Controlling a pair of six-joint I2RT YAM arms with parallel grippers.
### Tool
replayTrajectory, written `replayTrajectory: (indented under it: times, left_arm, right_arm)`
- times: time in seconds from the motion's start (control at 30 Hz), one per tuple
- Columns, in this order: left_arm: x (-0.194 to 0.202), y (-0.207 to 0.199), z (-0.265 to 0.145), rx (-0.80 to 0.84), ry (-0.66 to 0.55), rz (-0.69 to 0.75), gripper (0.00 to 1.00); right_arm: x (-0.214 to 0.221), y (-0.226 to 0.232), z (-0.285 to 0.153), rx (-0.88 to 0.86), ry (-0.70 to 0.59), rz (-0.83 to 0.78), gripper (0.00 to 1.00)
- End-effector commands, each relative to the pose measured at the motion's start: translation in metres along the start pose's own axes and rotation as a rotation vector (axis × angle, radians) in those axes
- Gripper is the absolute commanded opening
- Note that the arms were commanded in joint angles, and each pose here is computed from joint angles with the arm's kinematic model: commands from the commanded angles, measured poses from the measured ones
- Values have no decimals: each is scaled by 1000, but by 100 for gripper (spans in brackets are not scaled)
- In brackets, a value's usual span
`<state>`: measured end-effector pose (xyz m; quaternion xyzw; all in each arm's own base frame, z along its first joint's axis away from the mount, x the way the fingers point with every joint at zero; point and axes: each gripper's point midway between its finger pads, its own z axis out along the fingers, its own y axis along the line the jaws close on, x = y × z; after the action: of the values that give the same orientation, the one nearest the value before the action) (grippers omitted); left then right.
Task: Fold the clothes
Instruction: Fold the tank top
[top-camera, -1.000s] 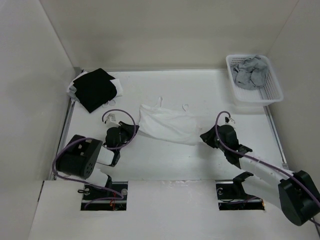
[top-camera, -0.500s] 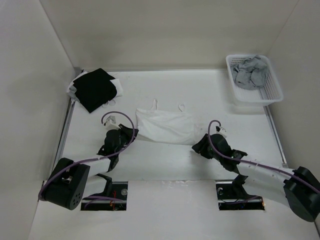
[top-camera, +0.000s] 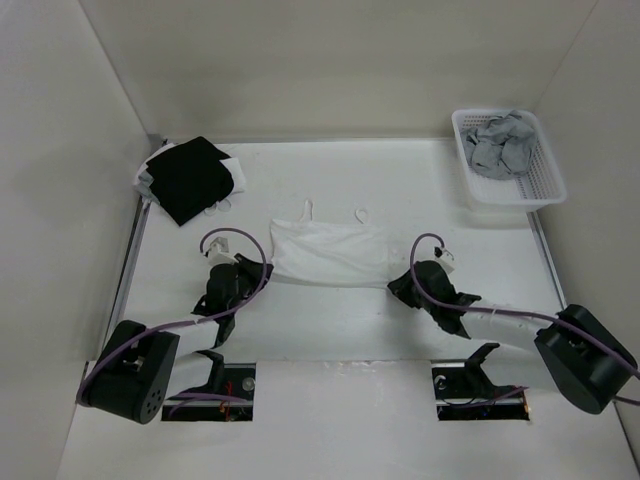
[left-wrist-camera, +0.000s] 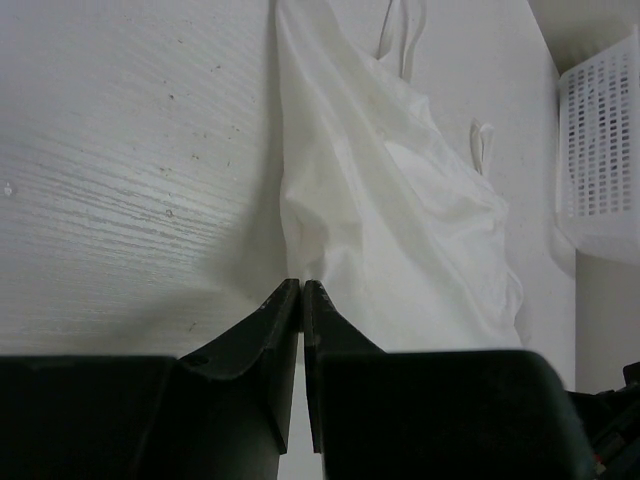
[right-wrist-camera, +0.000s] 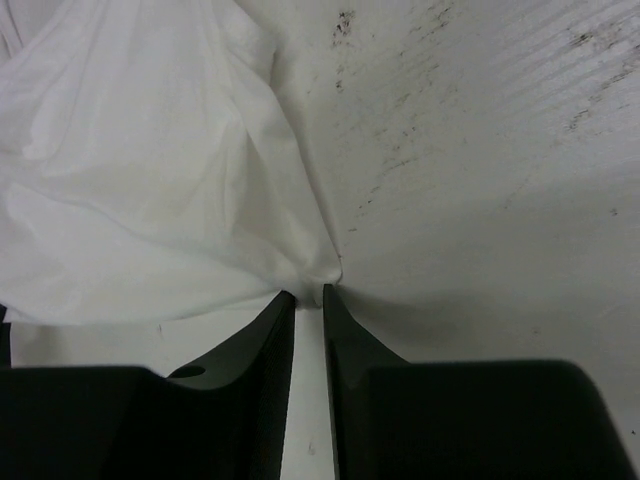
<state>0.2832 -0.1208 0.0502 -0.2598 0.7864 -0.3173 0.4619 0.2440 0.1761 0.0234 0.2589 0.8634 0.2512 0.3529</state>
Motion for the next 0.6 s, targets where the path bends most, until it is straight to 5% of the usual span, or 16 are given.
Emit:
replayTrajectory:
  times: [0.0, 0.33, 0.57]
  left_arm:
    - [-7, -9, -2, 45, -24, 17, 6]
    - [-12, -20, -4, 75, -25, 3, 5]
    - [-51, -94, -36, 216, -63, 5, 3]
  right_arm:
    - [-17, 5, 7, 16, -80, 29, 20]
    - [-22, 25, 3, -31, -78, 22, 4]
    - [-39, 73, -85, -206, -69, -49, 3]
